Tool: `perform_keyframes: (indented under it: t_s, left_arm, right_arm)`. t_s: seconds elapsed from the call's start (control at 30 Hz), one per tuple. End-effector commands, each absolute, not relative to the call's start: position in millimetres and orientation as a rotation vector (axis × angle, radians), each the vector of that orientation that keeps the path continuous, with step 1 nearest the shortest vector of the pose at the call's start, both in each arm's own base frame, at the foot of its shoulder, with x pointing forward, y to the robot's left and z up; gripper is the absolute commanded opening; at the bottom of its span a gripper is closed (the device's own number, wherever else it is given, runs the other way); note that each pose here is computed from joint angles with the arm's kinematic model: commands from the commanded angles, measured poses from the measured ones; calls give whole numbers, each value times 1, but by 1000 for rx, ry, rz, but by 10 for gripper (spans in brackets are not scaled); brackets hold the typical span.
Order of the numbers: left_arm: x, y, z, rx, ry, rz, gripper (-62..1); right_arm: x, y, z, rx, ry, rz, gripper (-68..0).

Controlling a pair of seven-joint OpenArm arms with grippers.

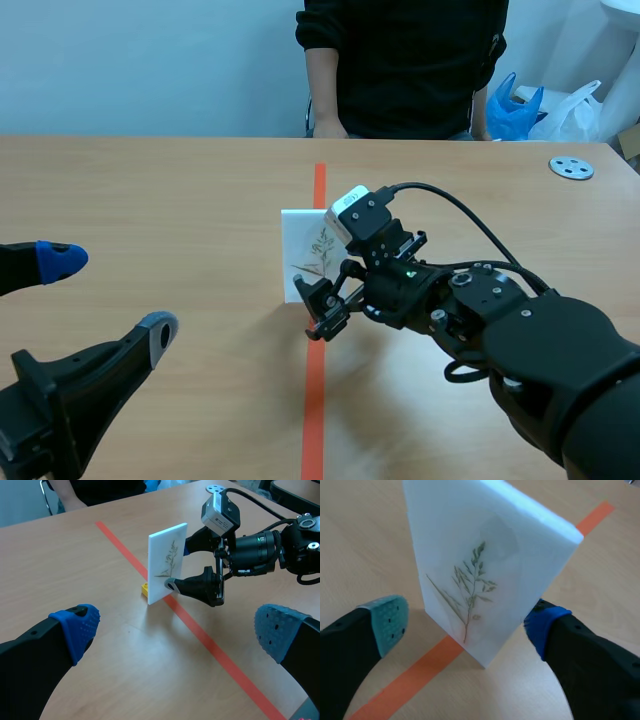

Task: Sort the leaf by its shape. The table is split by an orange tape line. A compound leaf with several leaflets goes to the left side, a simple leaf with one blade goes to the right side. Return to the home posture when a red brick is placed on the table.

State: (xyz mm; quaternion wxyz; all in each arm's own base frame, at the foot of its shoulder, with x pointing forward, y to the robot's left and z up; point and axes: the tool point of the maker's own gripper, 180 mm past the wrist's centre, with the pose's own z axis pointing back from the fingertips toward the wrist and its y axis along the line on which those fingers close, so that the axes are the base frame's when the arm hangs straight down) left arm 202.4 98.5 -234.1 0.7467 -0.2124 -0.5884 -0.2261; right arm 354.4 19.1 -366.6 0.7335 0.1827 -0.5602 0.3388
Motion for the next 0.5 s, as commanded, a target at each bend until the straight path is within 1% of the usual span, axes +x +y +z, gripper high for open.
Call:
perform_keyframes:
  t_s: [0.0, 0.47]
  left_arm:
    - [204, 94, -223, -482, -1321, -498, 14]
    - [204, 94, -223, -482, -1321, -498, 14]
  right_arm:
    - [367, 22, -346, 408, -1298, 745, -269]
    - [366, 23, -344, 418, -1309, 745, -488]
